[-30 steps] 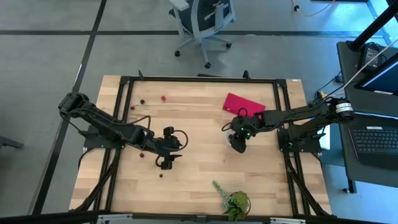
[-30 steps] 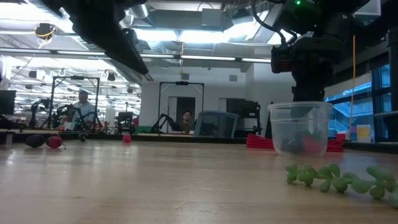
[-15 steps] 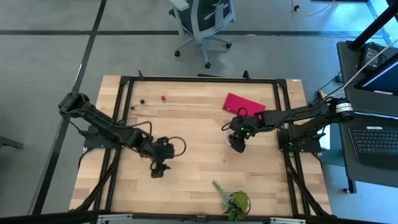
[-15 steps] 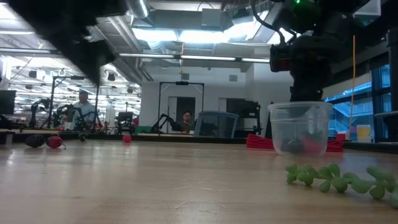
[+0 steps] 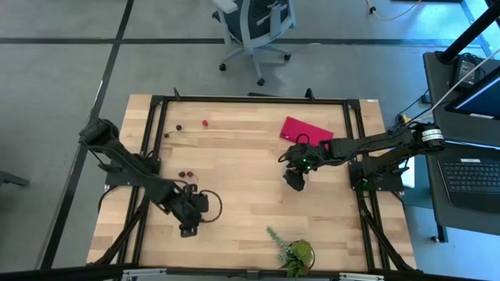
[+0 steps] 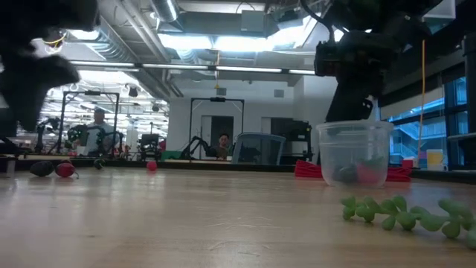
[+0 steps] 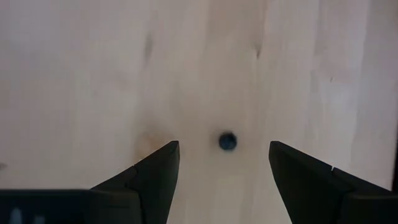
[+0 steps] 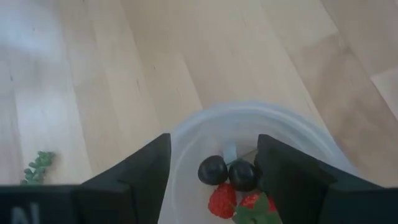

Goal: Pick and placing Produce into tupperware
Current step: Put the blueberry into the transparent container

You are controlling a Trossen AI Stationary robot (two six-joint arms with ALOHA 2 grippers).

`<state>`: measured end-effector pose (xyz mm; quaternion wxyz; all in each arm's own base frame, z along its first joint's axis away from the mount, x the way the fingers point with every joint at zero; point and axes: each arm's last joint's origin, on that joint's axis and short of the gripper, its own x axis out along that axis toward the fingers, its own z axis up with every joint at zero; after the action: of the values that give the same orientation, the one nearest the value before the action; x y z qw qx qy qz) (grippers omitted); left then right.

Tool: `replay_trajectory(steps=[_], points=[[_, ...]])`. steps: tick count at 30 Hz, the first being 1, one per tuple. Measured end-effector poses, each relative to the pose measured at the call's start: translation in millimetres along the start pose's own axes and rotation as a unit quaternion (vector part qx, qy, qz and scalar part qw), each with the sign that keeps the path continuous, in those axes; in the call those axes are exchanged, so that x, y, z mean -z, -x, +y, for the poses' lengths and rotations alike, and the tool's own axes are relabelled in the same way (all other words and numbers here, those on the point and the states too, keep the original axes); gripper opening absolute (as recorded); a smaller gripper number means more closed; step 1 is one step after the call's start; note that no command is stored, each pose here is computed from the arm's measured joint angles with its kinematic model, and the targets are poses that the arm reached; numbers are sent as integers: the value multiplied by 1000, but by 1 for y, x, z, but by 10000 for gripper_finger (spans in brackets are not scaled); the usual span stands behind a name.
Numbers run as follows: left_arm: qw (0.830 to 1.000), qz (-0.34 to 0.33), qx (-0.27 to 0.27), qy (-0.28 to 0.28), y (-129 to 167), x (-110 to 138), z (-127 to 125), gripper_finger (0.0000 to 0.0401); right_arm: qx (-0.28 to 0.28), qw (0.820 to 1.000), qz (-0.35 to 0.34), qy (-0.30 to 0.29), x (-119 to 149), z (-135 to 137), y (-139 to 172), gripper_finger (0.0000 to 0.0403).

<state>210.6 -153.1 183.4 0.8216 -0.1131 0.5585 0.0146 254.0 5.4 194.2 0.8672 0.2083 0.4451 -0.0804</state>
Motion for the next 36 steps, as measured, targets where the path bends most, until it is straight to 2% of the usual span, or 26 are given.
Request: replay_trajectory(steps=[4, 9, 21, 33, 36], points=[[998, 57, -11, -2, -18, -5, -11, 240, -2, 1000, -5, 0, -1, 0, 0, 240], [994, 102, -50, -7, -29, -12, -20, 240, -3, 1000, -5, 0, -1, 1, 0, 240], [991, 108, -84, -11, -50, -11, -22, 240, -3, 1000, -5, 0, -1, 1, 0, 240], [995, 80, -55, -6, -50, -16, -28, 240, -3, 1000, -5, 0, -1, 1, 0, 240], [994, 100, -44, -1, -50, -15, -27, 240, -3, 1000, -5, 0, -1, 1, 0, 240]])
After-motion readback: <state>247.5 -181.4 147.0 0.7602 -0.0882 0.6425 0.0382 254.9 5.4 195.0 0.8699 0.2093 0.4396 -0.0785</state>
